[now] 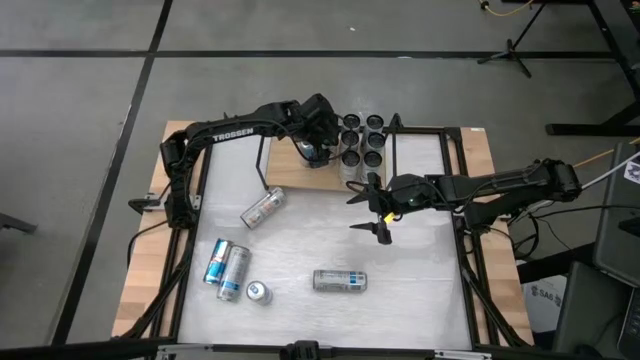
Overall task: Place canned beverage on shelf
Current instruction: Put the white soda can aligned with the other white soda can on the shelf, then put the blue soda can aligned with the other blue soda can on the shelf
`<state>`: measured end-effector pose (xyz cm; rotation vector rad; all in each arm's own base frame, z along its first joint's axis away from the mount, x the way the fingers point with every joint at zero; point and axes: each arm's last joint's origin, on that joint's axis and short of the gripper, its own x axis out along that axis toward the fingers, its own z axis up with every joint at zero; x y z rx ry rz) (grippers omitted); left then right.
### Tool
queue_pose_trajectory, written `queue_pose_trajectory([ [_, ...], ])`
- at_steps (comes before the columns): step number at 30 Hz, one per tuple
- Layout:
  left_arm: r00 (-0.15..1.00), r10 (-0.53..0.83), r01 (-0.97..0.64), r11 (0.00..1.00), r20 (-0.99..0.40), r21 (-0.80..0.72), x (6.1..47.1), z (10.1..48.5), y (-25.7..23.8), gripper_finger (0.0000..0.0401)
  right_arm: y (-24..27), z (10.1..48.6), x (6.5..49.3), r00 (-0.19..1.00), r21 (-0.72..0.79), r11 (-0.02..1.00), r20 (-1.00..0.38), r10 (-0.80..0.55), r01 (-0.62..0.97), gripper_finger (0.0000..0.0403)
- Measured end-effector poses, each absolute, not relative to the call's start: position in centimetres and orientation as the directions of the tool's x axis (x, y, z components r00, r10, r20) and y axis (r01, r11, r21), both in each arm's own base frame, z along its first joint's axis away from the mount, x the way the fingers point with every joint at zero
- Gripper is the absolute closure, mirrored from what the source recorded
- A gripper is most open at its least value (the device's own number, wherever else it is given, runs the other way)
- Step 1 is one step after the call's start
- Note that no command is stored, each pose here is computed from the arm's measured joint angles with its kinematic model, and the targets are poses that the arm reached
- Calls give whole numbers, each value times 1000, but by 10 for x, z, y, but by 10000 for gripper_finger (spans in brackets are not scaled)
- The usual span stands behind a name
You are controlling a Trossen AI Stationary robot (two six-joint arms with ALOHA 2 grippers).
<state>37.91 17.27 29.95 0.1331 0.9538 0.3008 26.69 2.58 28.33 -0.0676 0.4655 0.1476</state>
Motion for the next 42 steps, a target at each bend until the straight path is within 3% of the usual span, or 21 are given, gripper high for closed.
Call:
queue_pose_trajectory([
  [17,504,387,-231,922,-772,311,379,302,170,60,26,283,267,883,-31,987,-452,126,-157,100],
  [35,619,345,-191,938,-706,291,361,354,117,60,26,283,267,882,-31,987,-454,126,-157,100],
  [42,556,268,-161,963,-787,215,344,361,81,60,26,283,267,882,-31,987,-454,126,-157,100],
])
